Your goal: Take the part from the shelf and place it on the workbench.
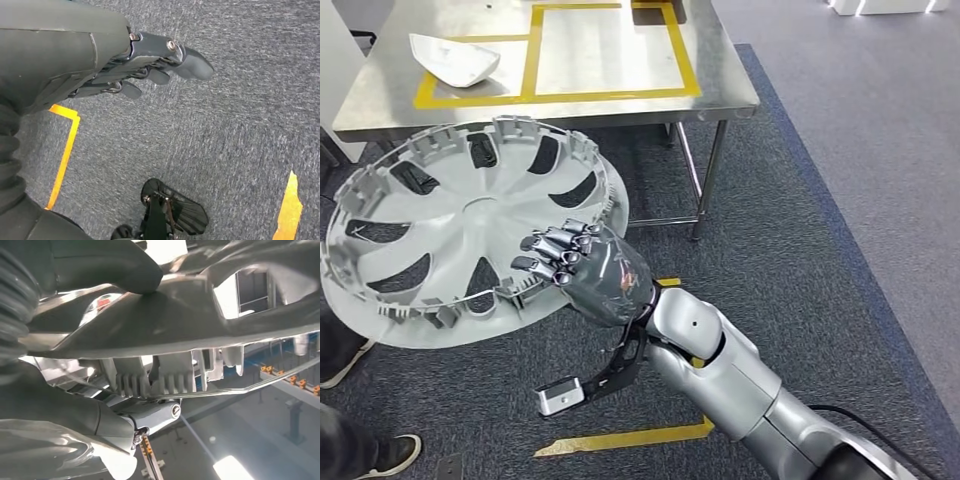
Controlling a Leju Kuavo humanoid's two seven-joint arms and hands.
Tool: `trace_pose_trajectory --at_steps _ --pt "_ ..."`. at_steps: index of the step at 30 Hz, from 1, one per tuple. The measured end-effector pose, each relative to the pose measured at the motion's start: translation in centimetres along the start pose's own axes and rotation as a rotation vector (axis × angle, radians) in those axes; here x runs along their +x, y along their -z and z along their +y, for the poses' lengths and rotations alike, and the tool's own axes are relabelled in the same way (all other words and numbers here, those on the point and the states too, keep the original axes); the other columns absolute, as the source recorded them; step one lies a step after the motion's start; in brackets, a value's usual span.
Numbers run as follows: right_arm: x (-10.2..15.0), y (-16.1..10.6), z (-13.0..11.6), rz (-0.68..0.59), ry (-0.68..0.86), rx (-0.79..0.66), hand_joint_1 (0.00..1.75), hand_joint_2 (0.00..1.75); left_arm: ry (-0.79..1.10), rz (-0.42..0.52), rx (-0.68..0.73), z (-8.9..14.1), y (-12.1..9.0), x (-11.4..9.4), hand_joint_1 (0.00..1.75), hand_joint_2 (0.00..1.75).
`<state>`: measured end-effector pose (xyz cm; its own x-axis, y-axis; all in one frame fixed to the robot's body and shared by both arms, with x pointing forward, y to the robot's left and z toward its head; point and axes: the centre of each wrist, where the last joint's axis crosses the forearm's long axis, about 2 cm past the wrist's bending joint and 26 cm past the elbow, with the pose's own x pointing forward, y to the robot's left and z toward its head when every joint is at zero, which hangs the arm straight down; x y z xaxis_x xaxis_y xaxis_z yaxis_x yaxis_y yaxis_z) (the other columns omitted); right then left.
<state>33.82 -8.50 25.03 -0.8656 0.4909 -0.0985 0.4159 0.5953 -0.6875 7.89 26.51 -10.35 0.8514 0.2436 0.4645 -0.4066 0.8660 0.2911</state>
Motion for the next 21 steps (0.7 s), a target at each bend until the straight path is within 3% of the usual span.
trace_pose_trajectory --at_steps 21 --pt "1.1 -1.8 0.6 0.055 0.023 0.003 1.75 1.75 0.011 0.004 0.000 0.4 -0.1 -0.9 0.00 1.75"
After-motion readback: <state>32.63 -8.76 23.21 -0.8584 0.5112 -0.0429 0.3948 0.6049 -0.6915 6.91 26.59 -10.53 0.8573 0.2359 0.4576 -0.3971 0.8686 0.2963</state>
